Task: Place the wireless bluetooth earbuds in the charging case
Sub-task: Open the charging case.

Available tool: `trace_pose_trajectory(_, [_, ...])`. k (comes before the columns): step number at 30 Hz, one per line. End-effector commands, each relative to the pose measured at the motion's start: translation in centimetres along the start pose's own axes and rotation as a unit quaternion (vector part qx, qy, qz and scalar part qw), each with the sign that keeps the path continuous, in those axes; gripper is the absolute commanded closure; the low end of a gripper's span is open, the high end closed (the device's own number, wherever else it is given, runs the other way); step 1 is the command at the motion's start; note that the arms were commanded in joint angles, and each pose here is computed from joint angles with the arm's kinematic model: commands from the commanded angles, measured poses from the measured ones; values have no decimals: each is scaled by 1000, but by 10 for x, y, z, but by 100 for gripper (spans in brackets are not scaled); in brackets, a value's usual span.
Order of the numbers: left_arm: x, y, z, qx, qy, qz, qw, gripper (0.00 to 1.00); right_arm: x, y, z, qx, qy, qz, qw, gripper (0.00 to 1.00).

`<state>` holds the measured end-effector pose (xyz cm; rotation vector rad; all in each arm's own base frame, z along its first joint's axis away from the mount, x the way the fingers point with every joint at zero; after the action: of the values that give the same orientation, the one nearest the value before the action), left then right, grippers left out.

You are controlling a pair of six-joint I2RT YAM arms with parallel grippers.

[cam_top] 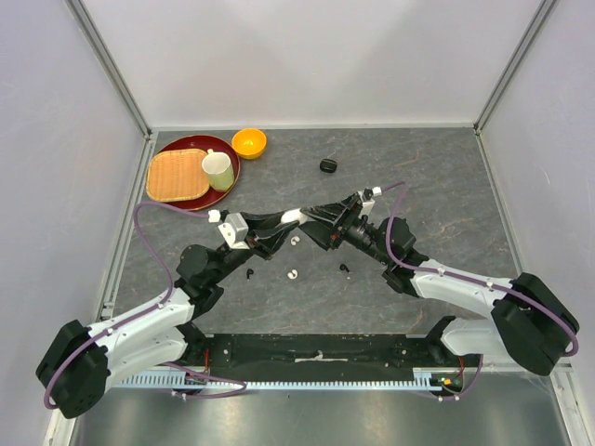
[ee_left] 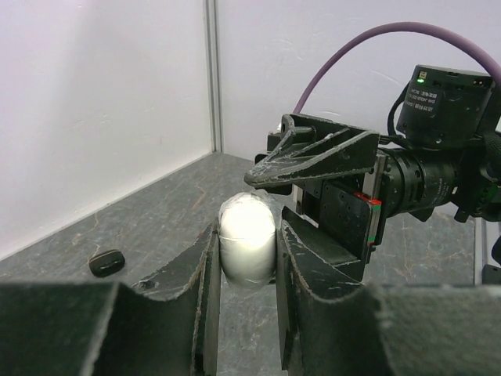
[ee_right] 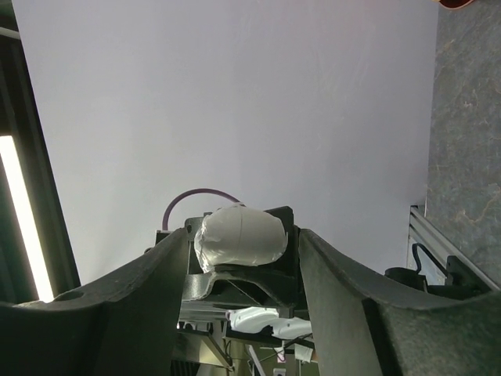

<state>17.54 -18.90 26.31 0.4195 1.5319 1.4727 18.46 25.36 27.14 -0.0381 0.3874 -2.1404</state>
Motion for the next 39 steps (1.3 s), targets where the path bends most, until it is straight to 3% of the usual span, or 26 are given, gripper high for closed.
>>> trace_pose_trajectory(1, [-5,10,0,-25,-14,-28,999,98,1,-5,11,-14,48,16,999,34])
trace_pose_trajectory(5, [-4,8,-1,-21,-16,-26,999,98,-3,-7,11,-11,50,30,998,34])
trace_pose_trajectory(12, [-4,7,0,-22,-7,-24,999,98,-2,-8,10,-16,51,30,998,51])
trace_pose_trajectory(15, [-5,6,0,-19,-9,-22,1000,98,-2,-8,10,-15,50,30,998,54])
trace_pose_trajectory(17, [-5,6,0,-17,-11,-22,1000,98,-2,-8,11,-14,53,32,998,63])
trace_pose_trajectory(19, [-5,5,-1,-6,-10,-16,1000,96,-2,-9,12,-9,60,37,997,78])
trace_pose_trajectory(24, [-5,3,-2,21,-7,9,1000,76,-3,-11,17,3,73,46,996,92])
trace_pose_trajectory(28, [-3,2,-3,29,-7,20,999,55,-5,-10,15,8,69,42,997,95])
trace_pose_trajectory(30, [-3,4,-2,30,-5,28,999,35,-7,-10,16,13,66,40,997,96])
trace_pose_trajectory(39, [-6,8,-2,25,-10,16,1000,34,-8,-10,13,19,55,36,998,98])
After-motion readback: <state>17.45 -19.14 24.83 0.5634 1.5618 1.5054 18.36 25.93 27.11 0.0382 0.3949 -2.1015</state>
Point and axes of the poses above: each gripper's point midway between its finger pads, its own x axis back along the fingers, its own z axis along the line the jaws close on, y = z × x, the point moved 9 cm from there along x, back along the fingers, and after that the axes turned 9 degrees about -x, right-handed, at the moved point
